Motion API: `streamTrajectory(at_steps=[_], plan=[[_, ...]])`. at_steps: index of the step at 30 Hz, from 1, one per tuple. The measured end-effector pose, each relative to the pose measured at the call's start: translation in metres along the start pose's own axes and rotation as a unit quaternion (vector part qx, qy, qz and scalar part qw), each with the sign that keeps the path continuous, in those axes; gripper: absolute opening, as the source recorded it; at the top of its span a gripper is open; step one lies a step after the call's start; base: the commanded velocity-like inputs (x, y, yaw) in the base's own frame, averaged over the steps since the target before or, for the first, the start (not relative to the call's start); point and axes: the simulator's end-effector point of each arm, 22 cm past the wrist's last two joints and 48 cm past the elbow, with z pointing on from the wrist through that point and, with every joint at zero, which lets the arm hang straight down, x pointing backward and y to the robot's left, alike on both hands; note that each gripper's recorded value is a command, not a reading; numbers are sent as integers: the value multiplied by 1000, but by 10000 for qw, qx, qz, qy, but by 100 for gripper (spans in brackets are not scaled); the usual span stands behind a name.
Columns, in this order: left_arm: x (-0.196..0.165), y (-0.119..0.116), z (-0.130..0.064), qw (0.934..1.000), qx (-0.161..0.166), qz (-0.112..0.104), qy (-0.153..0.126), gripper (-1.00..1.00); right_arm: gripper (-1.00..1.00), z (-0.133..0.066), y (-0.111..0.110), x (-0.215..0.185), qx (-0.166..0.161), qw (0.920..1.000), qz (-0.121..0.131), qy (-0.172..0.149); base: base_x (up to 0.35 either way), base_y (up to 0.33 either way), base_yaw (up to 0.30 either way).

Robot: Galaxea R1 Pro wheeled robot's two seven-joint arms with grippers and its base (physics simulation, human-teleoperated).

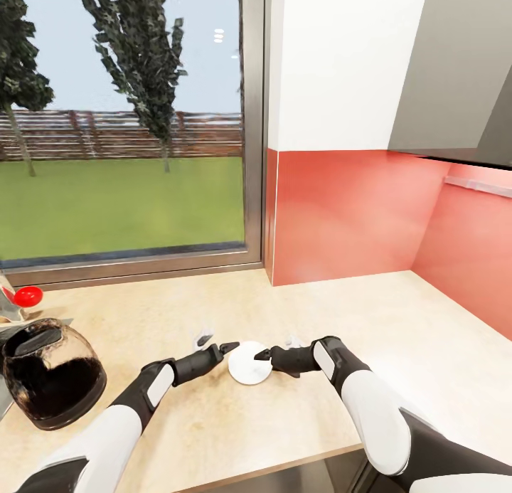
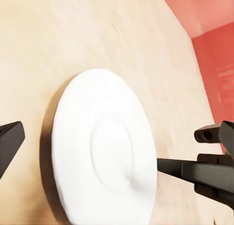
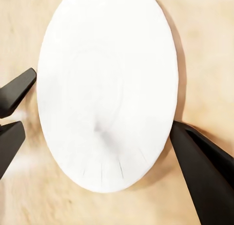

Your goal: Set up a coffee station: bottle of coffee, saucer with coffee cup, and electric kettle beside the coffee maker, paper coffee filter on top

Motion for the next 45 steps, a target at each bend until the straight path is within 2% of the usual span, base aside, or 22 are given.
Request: streamTrajectory(at_steps=[11, 21, 26, 45], plan=[[2, -2, 2, 10000, 18, -21, 9, 100, 100, 0, 0, 0, 0, 10000, 0, 0, 0, 0, 0], [11, -9, 7, 9997, 143, -197, -39, 100, 100, 0, 0, 0, 1, 10000, -1, 1, 0, 0, 0], [12, -8, 8, 9996, 151, -153, -182, 100, 100, 0, 0, 0, 0, 10000, 0, 1, 0, 0, 0], [20, -19, 16, 9994, 247, -185, -142, 100, 100, 1, 0, 2, -10, 10000, 14, 16, 0, 0, 0]])
